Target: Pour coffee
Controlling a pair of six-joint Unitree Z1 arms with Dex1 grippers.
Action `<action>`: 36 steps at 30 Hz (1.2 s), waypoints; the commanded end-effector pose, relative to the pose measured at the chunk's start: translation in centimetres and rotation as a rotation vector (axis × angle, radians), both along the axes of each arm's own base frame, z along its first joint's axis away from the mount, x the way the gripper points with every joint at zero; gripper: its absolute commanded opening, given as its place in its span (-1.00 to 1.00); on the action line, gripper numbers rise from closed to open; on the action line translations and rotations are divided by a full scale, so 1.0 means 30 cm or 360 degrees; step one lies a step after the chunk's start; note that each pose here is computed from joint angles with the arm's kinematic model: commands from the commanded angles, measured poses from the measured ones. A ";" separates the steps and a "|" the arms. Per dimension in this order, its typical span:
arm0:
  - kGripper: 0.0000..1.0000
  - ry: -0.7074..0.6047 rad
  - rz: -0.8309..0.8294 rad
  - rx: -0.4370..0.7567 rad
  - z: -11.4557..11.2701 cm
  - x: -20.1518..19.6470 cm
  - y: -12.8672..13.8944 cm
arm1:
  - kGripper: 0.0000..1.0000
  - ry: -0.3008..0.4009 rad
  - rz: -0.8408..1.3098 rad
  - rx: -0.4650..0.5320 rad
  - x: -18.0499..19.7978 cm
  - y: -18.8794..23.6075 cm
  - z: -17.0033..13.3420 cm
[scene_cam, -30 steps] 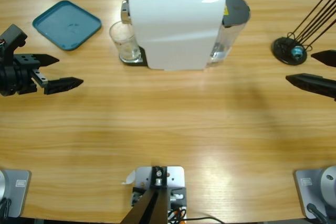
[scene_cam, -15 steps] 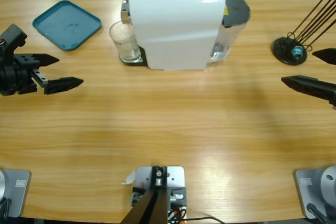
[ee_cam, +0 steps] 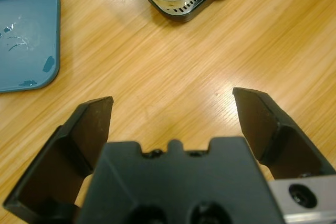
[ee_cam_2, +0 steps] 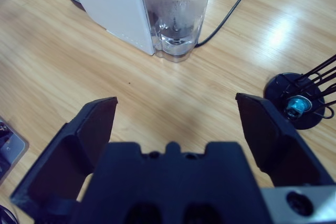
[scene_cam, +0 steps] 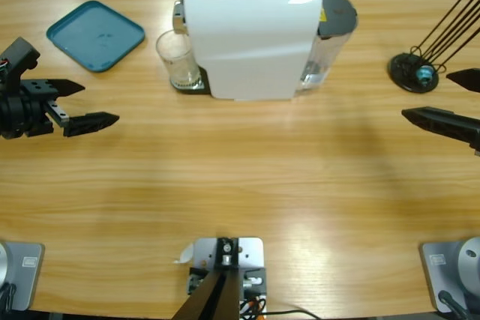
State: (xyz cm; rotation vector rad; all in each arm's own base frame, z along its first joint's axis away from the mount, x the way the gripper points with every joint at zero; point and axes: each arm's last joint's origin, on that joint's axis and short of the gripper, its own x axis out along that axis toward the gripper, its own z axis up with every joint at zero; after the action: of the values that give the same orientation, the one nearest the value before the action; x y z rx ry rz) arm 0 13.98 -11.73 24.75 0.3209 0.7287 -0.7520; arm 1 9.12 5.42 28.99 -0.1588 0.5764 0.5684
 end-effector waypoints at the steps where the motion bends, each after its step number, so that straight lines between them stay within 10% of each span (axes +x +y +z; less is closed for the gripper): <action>1: 1.00 0.0048 0.0009 0.0016 -0.034 -0.011 0.013 | 1.00 0.0018 -0.0028 -0.0015 -0.021 -0.012 -0.039; 36: 1.00 0.0084 -0.0019 0.0007 -0.043 -0.001 -0.002 | 1.00 0.0000 -0.0041 -0.0003 -0.031 -0.017 -0.038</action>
State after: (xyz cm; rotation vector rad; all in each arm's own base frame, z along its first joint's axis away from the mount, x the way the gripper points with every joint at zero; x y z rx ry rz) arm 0 13.95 -11.76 24.72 0.3161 0.7253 -0.7598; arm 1 8.92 5.26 28.69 -0.1589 0.5781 0.5473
